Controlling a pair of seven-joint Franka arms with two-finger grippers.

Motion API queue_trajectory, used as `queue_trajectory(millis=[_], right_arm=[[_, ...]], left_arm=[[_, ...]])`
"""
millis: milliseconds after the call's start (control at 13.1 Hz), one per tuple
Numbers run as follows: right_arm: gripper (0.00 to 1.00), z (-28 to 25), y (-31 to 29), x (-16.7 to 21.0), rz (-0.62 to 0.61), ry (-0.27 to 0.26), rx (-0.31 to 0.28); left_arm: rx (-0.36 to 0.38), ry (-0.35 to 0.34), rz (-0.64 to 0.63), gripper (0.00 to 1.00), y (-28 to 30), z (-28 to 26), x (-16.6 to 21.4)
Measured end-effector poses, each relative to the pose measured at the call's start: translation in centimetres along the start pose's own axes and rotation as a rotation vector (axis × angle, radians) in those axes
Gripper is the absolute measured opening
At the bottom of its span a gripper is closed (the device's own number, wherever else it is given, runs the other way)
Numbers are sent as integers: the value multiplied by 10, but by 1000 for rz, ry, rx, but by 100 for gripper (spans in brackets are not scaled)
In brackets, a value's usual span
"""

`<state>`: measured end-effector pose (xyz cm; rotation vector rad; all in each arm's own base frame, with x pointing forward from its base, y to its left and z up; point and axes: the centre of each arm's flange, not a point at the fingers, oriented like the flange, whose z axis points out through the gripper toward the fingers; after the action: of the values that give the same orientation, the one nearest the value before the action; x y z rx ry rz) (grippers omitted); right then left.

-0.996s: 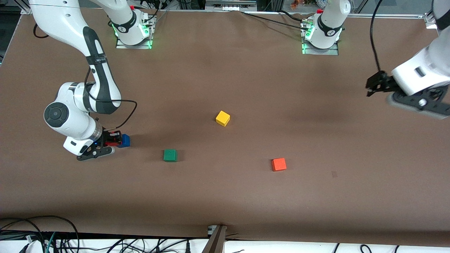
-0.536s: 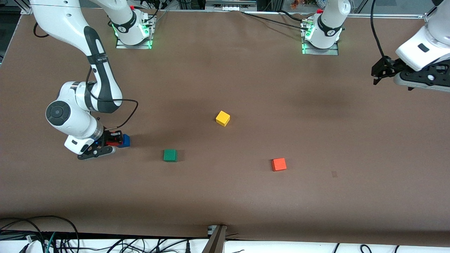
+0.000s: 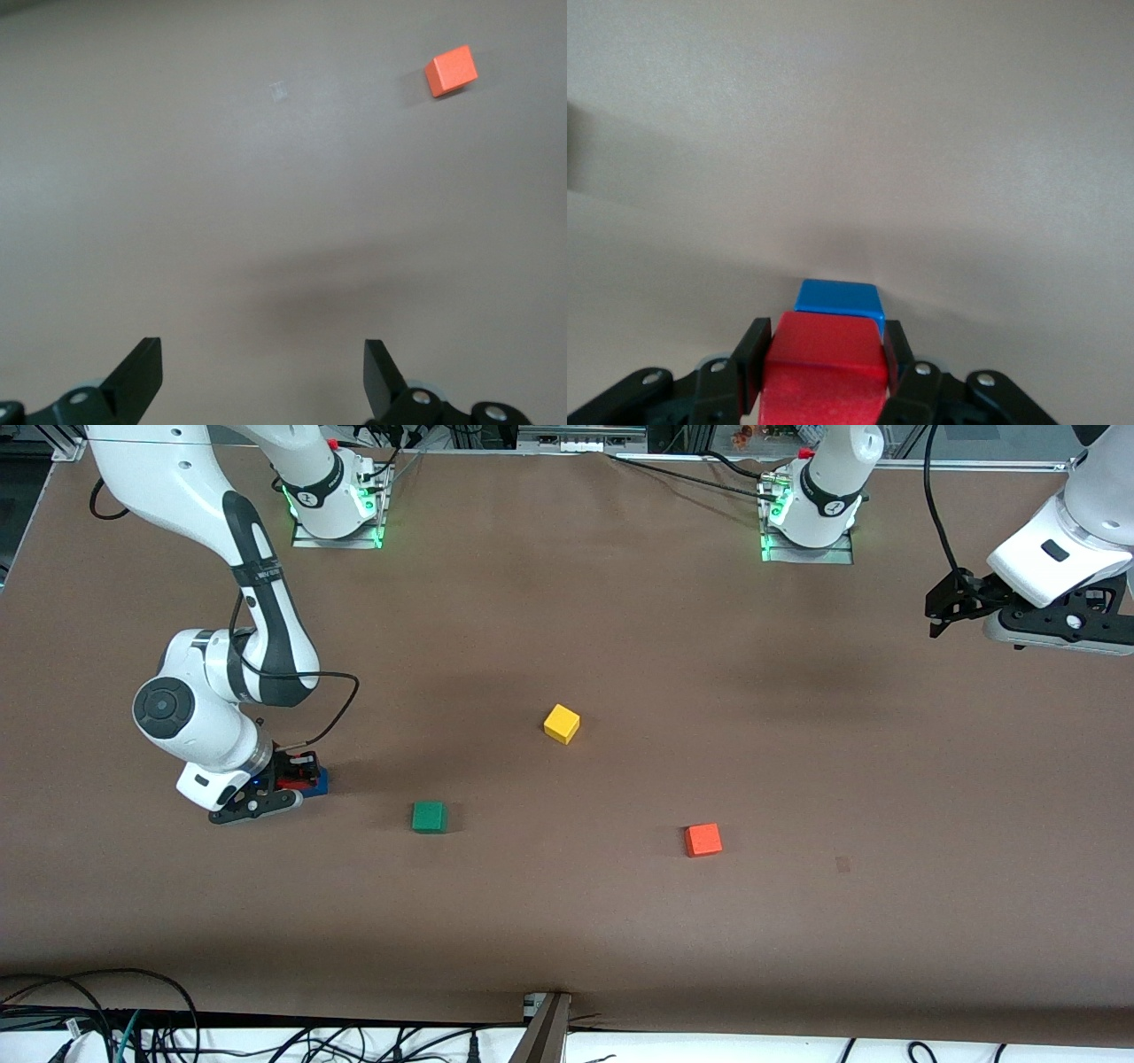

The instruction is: Pass red block to right arm, stack on blue

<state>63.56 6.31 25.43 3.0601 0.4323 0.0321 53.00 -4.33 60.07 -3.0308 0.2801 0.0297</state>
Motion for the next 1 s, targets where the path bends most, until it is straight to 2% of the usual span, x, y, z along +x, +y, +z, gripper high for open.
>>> queue_trajectory(millis=[996], right_arm=[[56,2,5,-3,9,0,-5]], left_arm=[[-12,13,-8,100,5,-4,1]])
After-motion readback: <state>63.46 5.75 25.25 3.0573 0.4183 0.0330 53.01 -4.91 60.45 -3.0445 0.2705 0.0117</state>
